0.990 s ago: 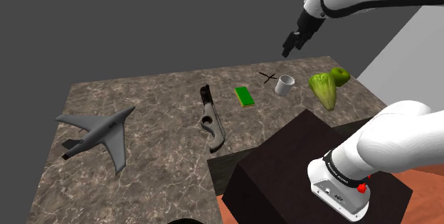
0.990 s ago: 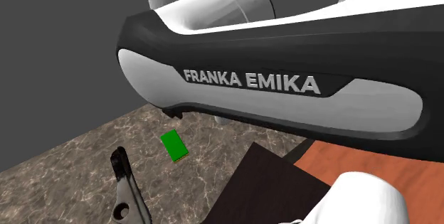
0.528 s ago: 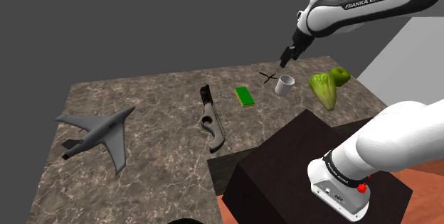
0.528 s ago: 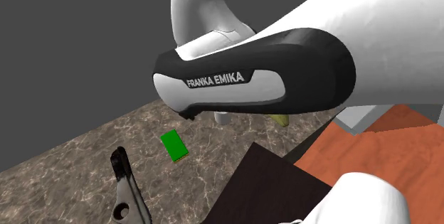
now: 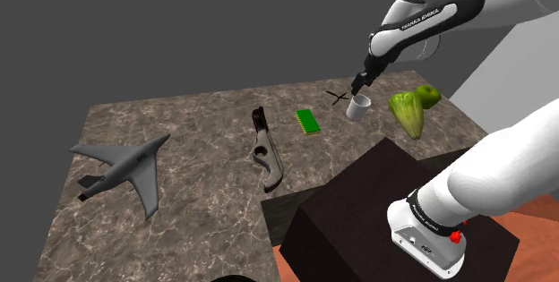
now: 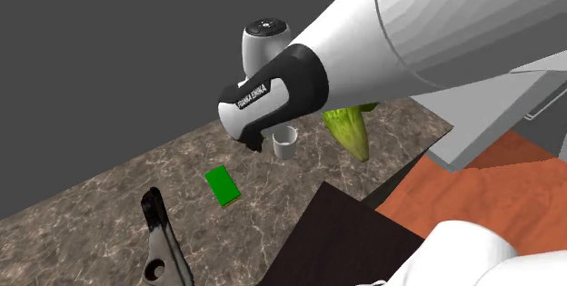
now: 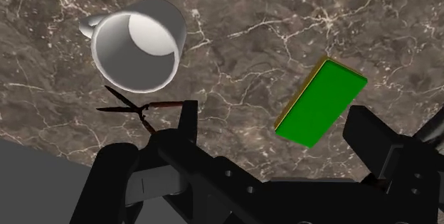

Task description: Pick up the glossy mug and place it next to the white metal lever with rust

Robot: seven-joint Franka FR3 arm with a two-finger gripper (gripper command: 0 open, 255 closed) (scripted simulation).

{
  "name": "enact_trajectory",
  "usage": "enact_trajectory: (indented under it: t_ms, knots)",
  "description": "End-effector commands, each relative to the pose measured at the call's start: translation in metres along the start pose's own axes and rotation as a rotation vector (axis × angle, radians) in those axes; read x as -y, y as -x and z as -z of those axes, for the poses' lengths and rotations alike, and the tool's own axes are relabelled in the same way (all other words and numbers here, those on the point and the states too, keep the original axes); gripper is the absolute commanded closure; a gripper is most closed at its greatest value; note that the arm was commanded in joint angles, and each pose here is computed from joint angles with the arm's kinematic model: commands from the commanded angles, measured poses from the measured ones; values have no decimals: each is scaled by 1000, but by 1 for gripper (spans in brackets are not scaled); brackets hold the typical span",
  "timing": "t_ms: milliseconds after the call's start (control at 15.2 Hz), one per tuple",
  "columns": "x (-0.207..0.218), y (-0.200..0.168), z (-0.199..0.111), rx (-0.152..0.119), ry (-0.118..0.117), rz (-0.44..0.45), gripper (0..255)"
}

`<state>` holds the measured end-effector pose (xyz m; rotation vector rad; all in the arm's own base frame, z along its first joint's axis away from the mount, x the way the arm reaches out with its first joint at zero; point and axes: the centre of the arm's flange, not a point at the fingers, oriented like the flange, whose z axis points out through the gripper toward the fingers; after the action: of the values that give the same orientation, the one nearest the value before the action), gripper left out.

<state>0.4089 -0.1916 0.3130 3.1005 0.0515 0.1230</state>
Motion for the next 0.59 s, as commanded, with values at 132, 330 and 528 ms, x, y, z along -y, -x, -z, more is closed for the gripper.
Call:
enact_trajectory:
  t_ms: [132, 330, 528]
  knots:
    - [-26, -2, -48, 13, 7, 0, 0]
    - [-47, -4, -82, 23, 11, 0, 0]
    - [-68, -6, -115, 33, 14, 0, 0]
